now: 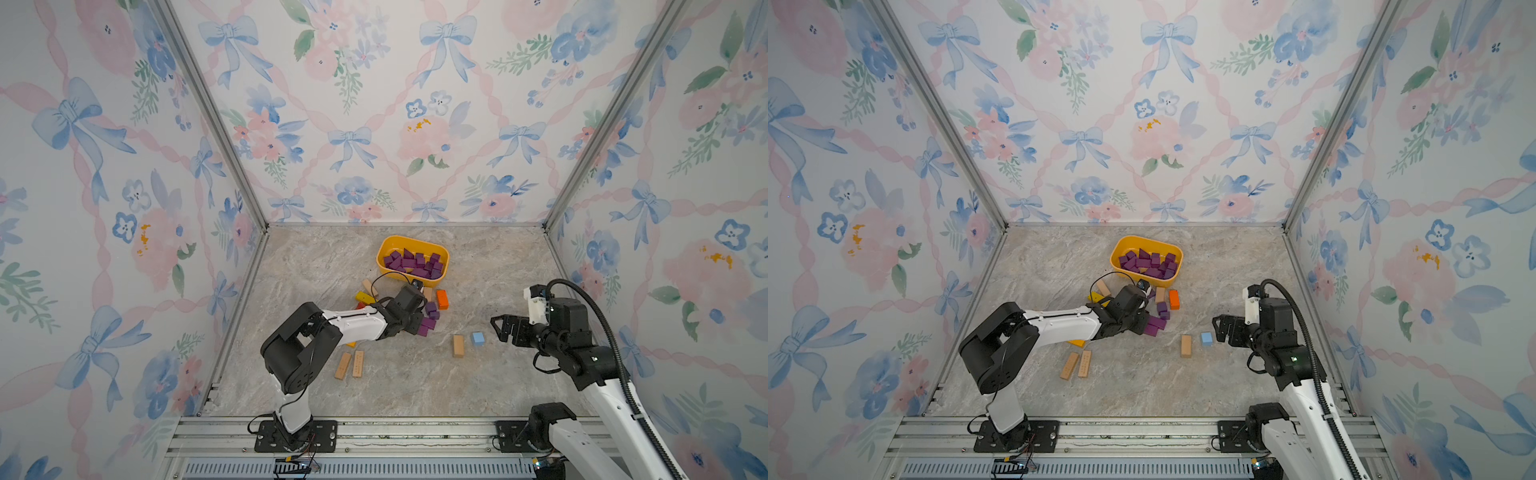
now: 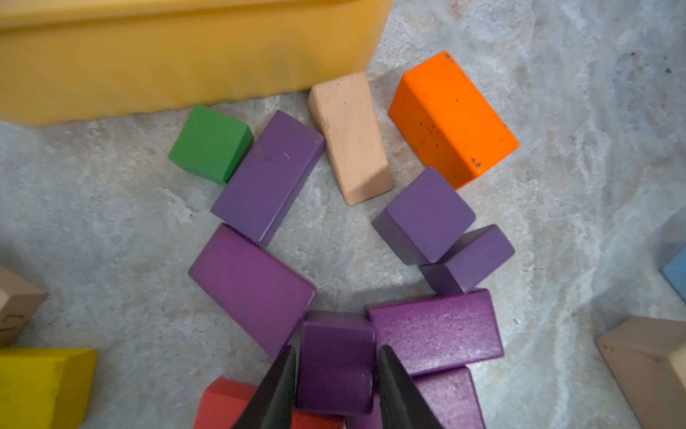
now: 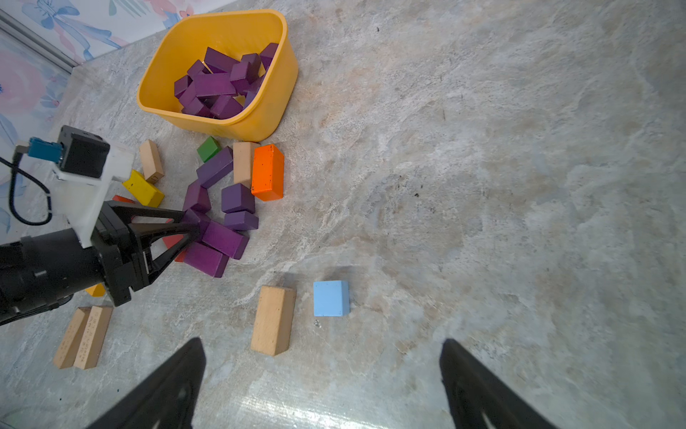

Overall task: Pick purple bricks into the storage bin
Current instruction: Pick up the building block from the center of the board.

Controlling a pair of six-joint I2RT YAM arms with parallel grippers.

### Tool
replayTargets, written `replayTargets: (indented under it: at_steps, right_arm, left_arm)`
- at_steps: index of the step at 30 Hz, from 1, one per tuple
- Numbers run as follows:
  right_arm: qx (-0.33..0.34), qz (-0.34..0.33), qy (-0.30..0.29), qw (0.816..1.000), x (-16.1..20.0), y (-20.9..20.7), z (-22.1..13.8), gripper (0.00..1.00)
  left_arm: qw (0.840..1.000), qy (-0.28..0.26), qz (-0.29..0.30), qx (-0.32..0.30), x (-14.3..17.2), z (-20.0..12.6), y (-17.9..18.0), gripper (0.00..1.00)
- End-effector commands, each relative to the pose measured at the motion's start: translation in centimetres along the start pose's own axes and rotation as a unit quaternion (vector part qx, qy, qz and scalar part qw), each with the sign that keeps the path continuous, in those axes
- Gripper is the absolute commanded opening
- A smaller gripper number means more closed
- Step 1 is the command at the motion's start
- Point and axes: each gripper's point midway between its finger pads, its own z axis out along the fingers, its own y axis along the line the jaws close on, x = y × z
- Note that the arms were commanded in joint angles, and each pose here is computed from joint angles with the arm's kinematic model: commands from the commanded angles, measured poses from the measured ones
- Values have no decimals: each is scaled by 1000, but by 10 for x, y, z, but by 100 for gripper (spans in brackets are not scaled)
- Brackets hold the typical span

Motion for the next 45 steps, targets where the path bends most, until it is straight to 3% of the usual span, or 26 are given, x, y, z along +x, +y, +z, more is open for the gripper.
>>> replayTargets:
  at_steps: [1, 23, 45]
  right_arm:
    - [4, 15, 18, 1000, 9, -5, 5, 97]
    - [23, 41, 25, 999, 9, -17, 5, 97]
    - [14, 65, 26, 997, 0, -17, 12, 97]
  left_arm:
    - [1000, 3, 13, -8, -2, 3, -1, 39]
    - [1000, -7, 12, 7, -13, 0, -7, 28]
    - [996, -92, 5, 17, -87, -35, -7, 28]
